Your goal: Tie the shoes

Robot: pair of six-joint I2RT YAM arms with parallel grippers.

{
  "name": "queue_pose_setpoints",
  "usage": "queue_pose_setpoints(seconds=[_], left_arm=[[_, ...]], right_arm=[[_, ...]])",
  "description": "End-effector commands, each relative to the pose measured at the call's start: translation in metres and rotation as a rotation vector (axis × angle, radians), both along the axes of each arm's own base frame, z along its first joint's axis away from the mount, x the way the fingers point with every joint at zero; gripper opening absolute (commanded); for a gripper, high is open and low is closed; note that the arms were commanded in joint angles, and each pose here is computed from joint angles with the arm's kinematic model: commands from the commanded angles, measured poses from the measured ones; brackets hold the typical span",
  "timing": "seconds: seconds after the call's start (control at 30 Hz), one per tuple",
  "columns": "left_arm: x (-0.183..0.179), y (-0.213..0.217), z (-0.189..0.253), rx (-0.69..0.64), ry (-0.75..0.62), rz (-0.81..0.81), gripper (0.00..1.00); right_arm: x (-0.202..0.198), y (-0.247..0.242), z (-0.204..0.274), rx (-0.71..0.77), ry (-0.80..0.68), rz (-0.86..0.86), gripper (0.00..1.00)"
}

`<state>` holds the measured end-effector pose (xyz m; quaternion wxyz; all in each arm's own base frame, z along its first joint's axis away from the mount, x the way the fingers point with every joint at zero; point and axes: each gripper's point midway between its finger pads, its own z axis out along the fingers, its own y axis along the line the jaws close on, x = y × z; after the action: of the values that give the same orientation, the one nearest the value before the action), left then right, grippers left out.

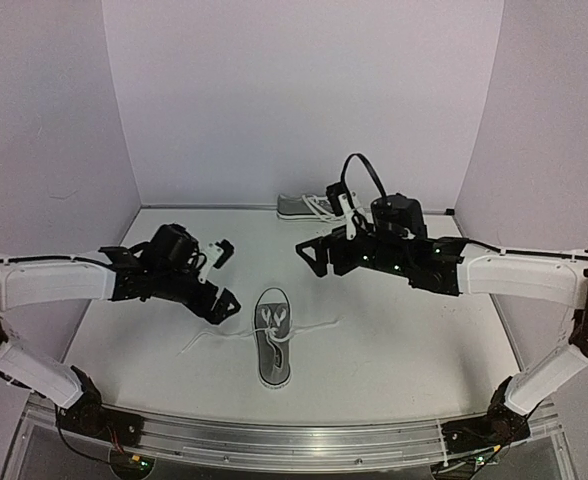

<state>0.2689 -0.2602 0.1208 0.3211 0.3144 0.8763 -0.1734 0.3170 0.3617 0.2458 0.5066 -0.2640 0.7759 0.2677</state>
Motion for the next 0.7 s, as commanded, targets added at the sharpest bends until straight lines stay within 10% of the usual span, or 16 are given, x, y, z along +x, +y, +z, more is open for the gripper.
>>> queue_pose_setpoints(seconds=[0.0,0.67], left_arm=[[-0.003,-0.019,-0.023,0.144,0.068,-0.199,0.99],[-0.015,-0.032,-0.086,0.25,0.132,-0.463,0.56]], right_arm=[[-0.024,0.013,-0.017,-0.038,0.046,0.168,0.98],[-0.03,-0.033,-0.02,0.098,0.135,0.052,0.98]])
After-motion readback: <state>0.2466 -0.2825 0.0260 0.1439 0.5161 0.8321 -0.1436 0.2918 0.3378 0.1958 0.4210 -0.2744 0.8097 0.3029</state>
